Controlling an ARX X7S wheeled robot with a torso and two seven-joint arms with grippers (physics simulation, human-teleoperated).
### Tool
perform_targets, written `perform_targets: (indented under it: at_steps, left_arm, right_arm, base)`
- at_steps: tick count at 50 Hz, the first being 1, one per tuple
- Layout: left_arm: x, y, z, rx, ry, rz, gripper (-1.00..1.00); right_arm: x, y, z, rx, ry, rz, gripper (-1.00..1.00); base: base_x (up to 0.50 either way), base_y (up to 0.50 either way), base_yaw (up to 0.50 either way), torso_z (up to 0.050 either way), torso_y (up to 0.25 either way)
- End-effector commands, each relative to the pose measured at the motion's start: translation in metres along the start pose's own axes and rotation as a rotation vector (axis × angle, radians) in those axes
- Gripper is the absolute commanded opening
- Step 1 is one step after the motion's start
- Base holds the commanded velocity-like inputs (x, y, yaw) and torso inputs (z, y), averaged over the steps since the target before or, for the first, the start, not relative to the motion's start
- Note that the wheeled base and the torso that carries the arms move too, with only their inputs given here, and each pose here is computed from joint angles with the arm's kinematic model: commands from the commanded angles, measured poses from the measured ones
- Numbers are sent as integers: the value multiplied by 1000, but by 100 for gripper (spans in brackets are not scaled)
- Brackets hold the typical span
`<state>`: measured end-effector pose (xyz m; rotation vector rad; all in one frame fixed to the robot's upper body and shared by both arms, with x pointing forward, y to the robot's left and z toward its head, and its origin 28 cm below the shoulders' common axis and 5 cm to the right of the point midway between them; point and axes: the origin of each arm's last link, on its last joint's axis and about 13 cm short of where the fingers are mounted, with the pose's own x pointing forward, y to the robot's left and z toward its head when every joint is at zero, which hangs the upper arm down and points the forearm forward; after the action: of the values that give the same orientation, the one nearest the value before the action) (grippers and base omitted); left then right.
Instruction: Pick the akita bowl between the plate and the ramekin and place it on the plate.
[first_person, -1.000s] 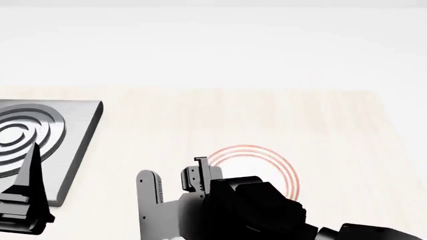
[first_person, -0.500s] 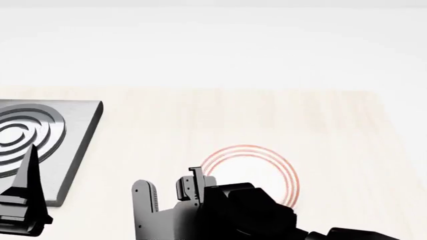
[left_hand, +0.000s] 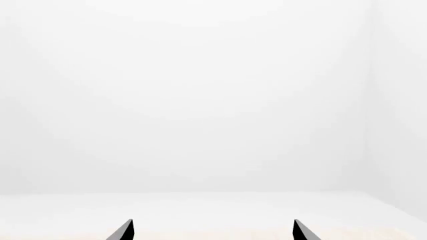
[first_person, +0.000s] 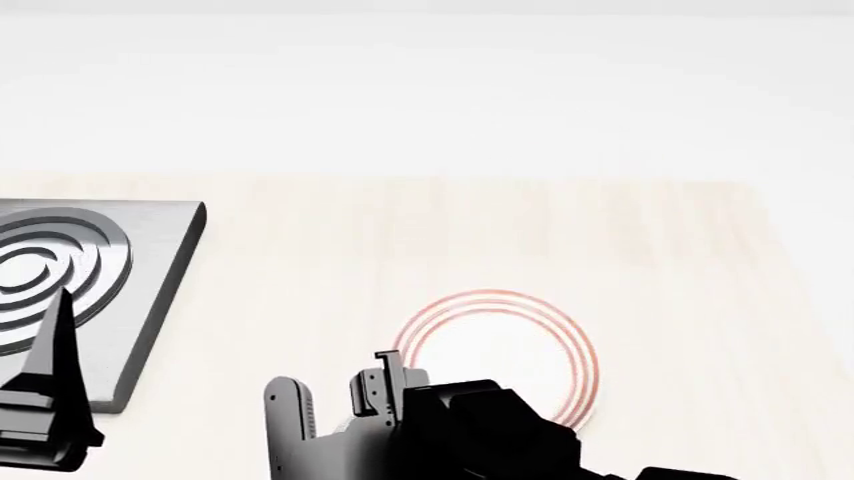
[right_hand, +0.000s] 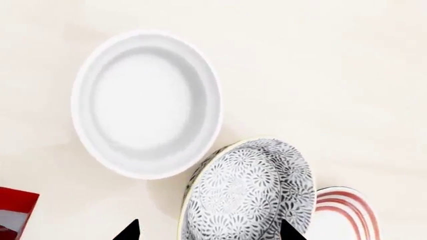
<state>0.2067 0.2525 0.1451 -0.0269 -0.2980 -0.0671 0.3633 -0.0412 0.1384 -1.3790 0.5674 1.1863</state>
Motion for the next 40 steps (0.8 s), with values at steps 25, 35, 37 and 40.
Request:
perform_targets:
  at_steps: [25,35,37,40]
  left_arm:
    - [1,1,0,4,-3,2,100]
    - [0,1,0,5,-3,2,100]
    - [0,1,1,4,-5,2,100]
    - [-1,0,1,5,-6,0,100]
  right_arm:
    - [21,4,-9,-32,33,-8,-100]
    - [9,1,-7,-37,40,-36,-100]
    - [6,1,-7,-36,41,-40,-100]
    - [2,1,-6,-39,47,-47,-100]
  base:
    - [0,0,0,0,0]
    - [0,0,0,0,0]
    - [0,0,0,0,0]
    - [0,0,0,0,0]
